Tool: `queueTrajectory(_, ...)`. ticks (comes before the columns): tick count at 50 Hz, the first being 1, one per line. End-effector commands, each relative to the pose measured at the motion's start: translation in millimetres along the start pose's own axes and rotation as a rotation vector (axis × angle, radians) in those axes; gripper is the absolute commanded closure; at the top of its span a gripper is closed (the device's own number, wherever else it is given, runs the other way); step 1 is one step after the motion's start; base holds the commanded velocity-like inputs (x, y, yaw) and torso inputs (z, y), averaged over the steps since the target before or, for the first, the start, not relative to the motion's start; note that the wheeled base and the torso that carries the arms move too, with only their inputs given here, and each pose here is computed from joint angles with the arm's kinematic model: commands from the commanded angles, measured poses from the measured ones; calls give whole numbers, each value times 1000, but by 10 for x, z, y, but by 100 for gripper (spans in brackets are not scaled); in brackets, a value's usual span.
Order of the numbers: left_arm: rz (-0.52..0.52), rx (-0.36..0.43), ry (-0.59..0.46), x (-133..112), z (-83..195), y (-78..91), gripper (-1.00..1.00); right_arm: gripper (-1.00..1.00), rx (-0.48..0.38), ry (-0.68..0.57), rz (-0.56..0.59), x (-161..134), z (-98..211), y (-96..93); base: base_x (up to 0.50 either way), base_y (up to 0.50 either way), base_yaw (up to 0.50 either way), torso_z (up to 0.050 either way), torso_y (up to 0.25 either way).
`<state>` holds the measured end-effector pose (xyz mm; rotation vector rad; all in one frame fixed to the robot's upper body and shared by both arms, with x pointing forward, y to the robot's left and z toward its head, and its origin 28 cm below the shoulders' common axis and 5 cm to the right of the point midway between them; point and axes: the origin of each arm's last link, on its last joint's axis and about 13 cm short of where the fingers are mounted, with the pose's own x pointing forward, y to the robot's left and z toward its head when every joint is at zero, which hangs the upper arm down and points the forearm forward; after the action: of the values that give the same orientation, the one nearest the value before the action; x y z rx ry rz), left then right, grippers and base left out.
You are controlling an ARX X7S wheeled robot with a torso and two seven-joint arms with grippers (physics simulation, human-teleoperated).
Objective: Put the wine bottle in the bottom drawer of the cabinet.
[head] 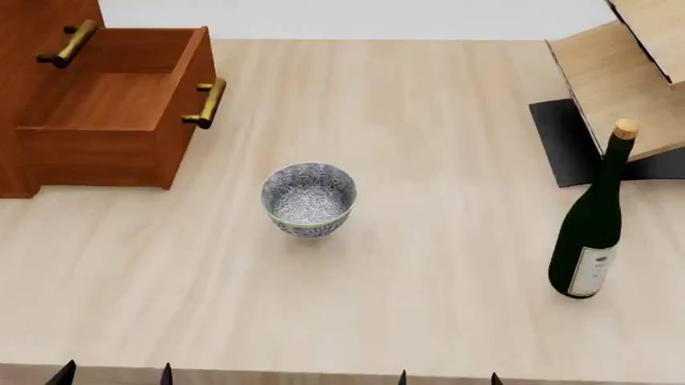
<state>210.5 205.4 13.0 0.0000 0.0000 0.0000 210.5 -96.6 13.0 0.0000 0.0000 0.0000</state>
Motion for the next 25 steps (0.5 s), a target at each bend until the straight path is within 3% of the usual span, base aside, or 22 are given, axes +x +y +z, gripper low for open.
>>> queueTrajectory(1,0,10,0,0,0,3,-100,-100,0,0,0,0,0,3,0,0,0,0,0)
queueTrajectory(4,-11,-13,-47,-15,9,-2,-100,-100,8,4,12,17,-9,0,0,0,0,0,0)
queueTrajectory(11,17,2,-25,-6,-31,-5,-100,-100,-7,2,9,31,13,-1,0,0,0,0,0)
queueTrajectory(13,-41,-86,4,-30,-23,-14,-100,-100,-13,5,13,33,17,-1,0,0,0,0,0)
queueTrajectory(14,5,-11,-14,-26,-9,-9,-100,-100,-16,4,13,36,20,-1,0,0,0,0,0)
queueTrajectory(15,-10,-29,-8,-34,-9,-19,-100,-100,-12,3,14,41,32,-3,0,0,0,0,0)
queueTrajectory(17,-1,18,20,-28,-29,-18,-100,-100,-6,5,24,48,61,-3,0,0,0,0,0)
queueTrajectory(25,-14,-6,12,-38,231,0,-100,-100,-13,6,30,96,255,-8,0,0,0,0,0)
